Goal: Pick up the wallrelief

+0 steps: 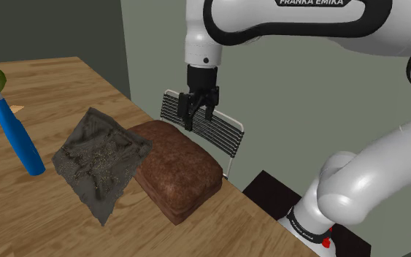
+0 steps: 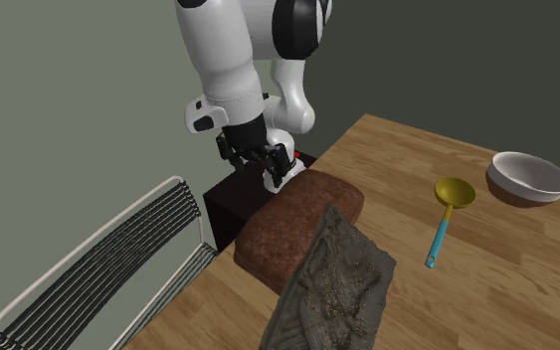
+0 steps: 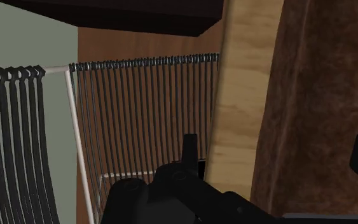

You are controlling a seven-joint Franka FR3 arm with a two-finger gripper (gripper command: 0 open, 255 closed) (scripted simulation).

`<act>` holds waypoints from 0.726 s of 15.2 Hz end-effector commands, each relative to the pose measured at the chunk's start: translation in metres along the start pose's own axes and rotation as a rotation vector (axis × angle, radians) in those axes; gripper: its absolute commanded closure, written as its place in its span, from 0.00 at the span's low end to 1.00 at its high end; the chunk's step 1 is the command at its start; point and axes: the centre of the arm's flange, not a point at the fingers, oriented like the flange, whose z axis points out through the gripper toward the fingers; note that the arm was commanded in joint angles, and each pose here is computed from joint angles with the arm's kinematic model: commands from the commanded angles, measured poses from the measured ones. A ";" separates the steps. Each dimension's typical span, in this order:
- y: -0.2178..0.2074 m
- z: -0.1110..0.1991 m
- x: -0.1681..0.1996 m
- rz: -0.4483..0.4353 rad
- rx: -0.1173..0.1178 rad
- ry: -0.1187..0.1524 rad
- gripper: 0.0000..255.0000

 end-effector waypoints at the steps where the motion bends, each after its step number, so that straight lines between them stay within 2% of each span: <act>1: -0.020 -0.004 0.012 0.002 0.014 0.009 0.00; 11: -0.115 -0.034 0.080 0.012 0.077 0.054 0.00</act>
